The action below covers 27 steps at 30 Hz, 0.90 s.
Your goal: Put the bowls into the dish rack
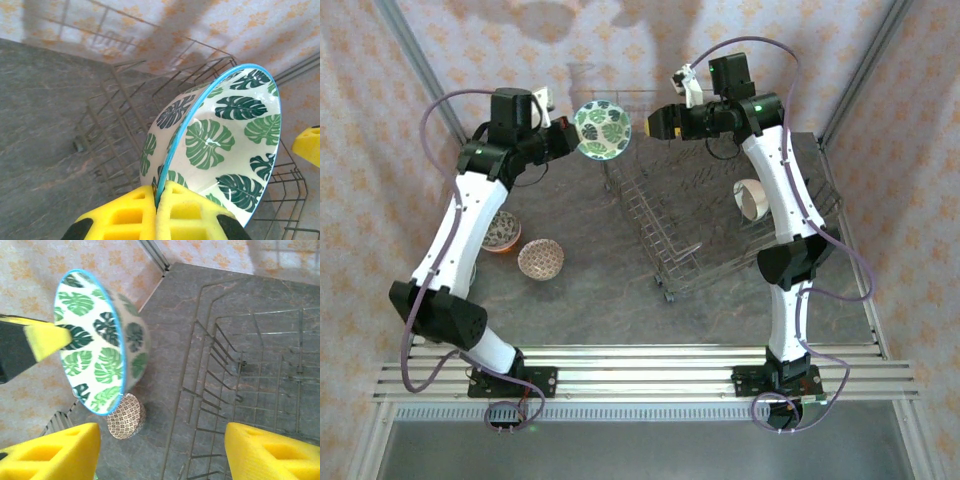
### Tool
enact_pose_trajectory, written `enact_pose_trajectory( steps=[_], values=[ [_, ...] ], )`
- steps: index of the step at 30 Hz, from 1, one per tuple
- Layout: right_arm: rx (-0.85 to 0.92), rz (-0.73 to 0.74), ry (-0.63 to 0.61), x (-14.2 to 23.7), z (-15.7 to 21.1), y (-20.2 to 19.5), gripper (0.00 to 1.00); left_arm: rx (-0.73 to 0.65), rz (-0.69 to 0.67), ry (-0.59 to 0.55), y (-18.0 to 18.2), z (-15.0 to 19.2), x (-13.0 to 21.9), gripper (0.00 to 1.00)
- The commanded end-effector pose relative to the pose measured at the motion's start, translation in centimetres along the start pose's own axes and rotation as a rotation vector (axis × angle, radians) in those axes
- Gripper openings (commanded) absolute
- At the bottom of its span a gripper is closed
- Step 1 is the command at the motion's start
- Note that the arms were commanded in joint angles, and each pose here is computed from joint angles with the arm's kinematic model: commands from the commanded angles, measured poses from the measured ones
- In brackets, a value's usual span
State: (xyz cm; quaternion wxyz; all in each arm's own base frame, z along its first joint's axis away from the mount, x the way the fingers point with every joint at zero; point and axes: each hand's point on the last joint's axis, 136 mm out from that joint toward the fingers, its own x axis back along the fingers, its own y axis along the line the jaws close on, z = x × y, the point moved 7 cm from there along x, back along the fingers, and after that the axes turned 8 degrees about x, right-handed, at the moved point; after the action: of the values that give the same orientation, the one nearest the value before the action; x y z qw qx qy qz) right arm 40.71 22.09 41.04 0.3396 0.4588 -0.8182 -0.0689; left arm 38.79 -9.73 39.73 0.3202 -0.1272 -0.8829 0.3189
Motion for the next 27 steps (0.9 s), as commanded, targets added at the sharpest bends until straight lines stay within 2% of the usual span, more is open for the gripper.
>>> enact_pose_trajectory(
  steps=[1,5,12,20,23,27],
  values=[
    [0.021,-0.047,-0.048,1.5,-0.7,1.8,0.65,-0.038,0.115,-0.063,-3.3,-1.6,0.2,0.0],
    [0.003,-0.033,-0.05,1.1,-0.5,1.4,0.63,-0.047,0.149,-0.047,-4.5,-1.3,-1.1,0.0],
    [-0.031,0.009,-0.065,0.3,-0.6,0.3,0.5,-0.052,0.179,-0.035,-5.7,-1.0,-2.2,0.0],
    [-0.06,0.022,-0.087,-0.2,-0.9,-0.3,0.27,-0.057,0.176,-0.033,-5.9,-0.6,-2.7,0.0],
    [-0.078,0.046,-0.098,-0.2,-1.0,-0.6,0.14,-0.081,0.151,-0.024,-6.1,-0.1,-3.0,0.0],
    [-0.086,0.056,-0.101,-0.2,-1.0,-0.7,0.07,-0.097,0.134,0.0,-6.2,0.5,-3.6,0.0]
  ],
)
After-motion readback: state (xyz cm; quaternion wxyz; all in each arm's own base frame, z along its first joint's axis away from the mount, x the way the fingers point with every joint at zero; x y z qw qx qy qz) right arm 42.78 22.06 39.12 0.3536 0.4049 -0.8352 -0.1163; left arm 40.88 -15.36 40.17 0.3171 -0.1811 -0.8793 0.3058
